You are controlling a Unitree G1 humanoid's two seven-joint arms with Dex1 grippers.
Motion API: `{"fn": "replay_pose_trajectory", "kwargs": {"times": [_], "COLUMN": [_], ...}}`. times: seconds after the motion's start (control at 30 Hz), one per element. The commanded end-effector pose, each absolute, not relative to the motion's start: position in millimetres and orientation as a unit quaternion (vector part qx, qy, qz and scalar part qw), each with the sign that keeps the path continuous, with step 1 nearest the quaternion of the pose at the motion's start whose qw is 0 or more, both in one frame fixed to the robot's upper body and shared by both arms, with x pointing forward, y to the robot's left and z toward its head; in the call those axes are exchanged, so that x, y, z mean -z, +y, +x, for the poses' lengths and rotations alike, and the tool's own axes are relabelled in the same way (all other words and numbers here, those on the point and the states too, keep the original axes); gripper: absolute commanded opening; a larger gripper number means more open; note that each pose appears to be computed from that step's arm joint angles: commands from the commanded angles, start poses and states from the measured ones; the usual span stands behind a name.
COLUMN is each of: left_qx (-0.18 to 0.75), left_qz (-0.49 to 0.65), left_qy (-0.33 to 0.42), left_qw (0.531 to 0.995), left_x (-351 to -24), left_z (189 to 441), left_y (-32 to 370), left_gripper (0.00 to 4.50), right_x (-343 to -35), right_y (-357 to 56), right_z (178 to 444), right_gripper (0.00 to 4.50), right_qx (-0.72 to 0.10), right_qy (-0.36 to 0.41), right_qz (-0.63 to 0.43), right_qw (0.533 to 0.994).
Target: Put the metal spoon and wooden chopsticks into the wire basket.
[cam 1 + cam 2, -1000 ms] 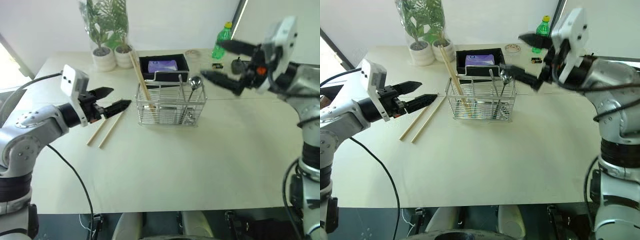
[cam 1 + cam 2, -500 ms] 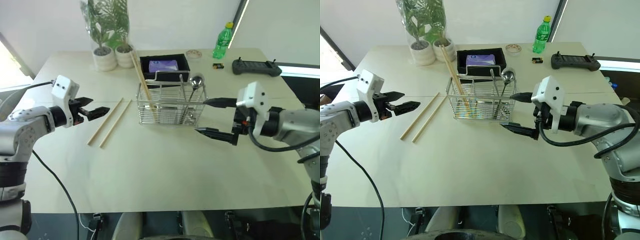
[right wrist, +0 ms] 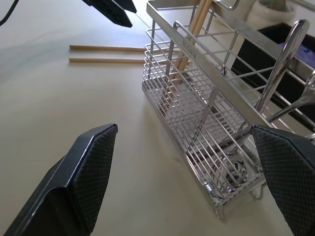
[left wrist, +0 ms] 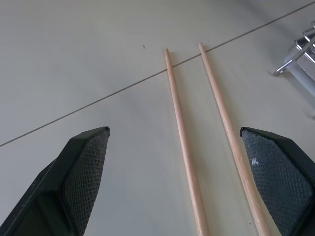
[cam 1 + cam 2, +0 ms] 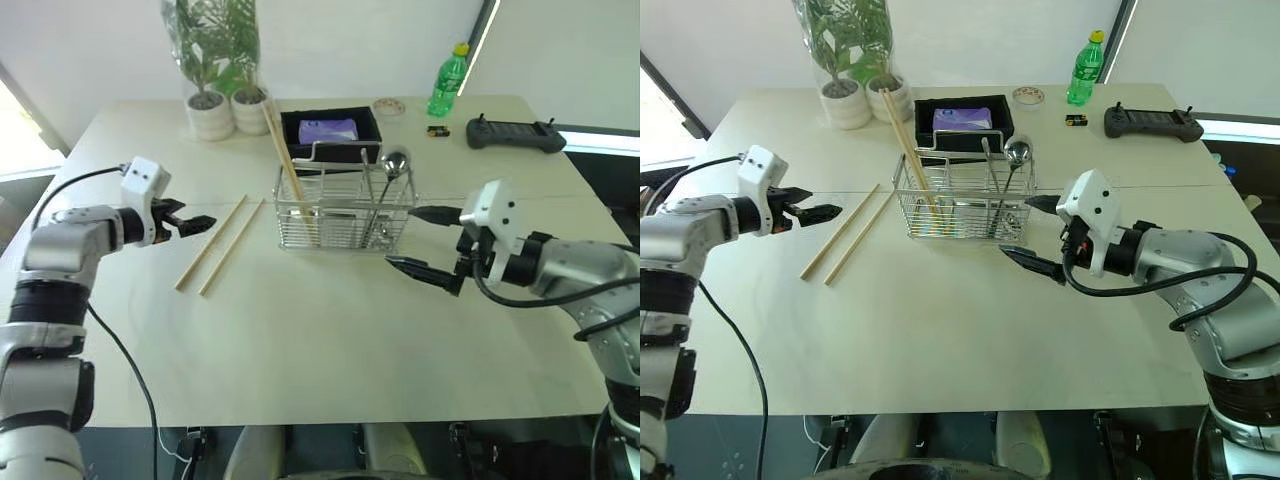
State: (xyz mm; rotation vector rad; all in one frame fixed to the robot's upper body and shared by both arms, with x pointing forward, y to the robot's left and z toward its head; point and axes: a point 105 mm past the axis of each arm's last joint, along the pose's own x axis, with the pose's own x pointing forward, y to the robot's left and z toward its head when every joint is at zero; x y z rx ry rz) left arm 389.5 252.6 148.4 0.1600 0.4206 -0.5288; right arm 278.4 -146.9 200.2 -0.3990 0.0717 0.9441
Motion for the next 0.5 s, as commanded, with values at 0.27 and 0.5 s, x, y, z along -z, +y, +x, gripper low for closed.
{"fn": "replay_pose_trajectory", "kwargs": {"times": [0.27, 0.5], "left_qx": [0.273, 0.266], "left_qz": [0.123, 0.129], "left_qy": [0.224, 0.229], "left_qw": [0.927, 0.928], "left_x": [-126.5, -120.4], "left_z": [402.8, 410.7], "left_y": [242.5, 241.5], "left_gripper": [4.5, 4.5], "right_x": [-208.0, -207.0], "right_y": [-147.5, -148.3], "right_z": [267.2, 265.4], "right_gripper": [4.44, 4.44], "right_qx": [-0.45, -0.442], "right_qy": [0.017, 0.016], "right_qz": [-0.221, -0.218], "right_qw": [0.865, 0.87]}}
